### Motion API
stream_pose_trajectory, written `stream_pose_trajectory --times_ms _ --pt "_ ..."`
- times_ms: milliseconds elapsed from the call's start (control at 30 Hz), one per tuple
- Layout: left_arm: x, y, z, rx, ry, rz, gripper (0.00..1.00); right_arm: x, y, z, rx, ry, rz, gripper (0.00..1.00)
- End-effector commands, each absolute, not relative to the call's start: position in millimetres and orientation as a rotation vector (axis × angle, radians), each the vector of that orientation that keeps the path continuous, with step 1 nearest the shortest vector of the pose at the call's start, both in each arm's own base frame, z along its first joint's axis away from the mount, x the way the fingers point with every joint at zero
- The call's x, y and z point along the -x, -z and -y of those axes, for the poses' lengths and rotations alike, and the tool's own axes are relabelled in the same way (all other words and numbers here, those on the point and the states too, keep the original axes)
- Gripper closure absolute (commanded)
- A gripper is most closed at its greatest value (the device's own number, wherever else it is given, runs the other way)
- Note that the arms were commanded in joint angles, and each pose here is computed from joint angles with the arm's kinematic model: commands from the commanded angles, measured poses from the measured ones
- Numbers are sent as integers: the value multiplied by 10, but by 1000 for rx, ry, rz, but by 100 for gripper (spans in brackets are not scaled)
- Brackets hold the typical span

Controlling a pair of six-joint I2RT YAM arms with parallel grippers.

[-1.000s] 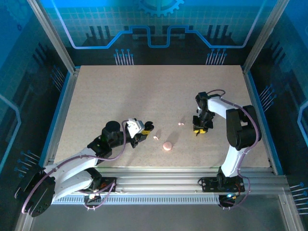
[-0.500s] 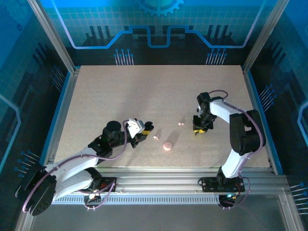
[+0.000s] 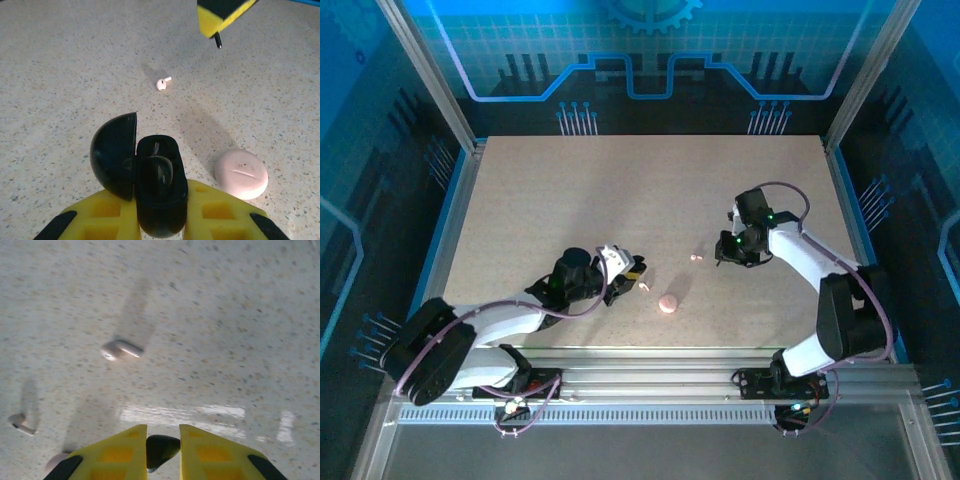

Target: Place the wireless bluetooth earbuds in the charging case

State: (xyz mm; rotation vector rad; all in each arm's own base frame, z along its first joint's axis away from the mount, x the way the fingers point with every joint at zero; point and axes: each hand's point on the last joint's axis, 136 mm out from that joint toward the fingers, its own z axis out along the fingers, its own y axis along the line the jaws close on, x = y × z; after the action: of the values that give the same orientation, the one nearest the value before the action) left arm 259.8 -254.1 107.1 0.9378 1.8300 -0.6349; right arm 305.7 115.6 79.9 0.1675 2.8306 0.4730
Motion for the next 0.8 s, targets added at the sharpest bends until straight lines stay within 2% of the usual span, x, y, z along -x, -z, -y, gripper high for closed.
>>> stream_pose_trajectory --times_ms 0,533,767 --pt "-2731 -1315 2704 -913 657 -1732 86 -3078 -996 -1384 -92 -568 -2731 80" --pt "-2771 -1396 2912 -927 730 -1678 86 -2963 -1868 -2116 205 -699 -2339 80" --pt "-2764 -1429 2968 -931 750 -1667 86 -2887 -1848 -2366 248 -776 -2287 80"
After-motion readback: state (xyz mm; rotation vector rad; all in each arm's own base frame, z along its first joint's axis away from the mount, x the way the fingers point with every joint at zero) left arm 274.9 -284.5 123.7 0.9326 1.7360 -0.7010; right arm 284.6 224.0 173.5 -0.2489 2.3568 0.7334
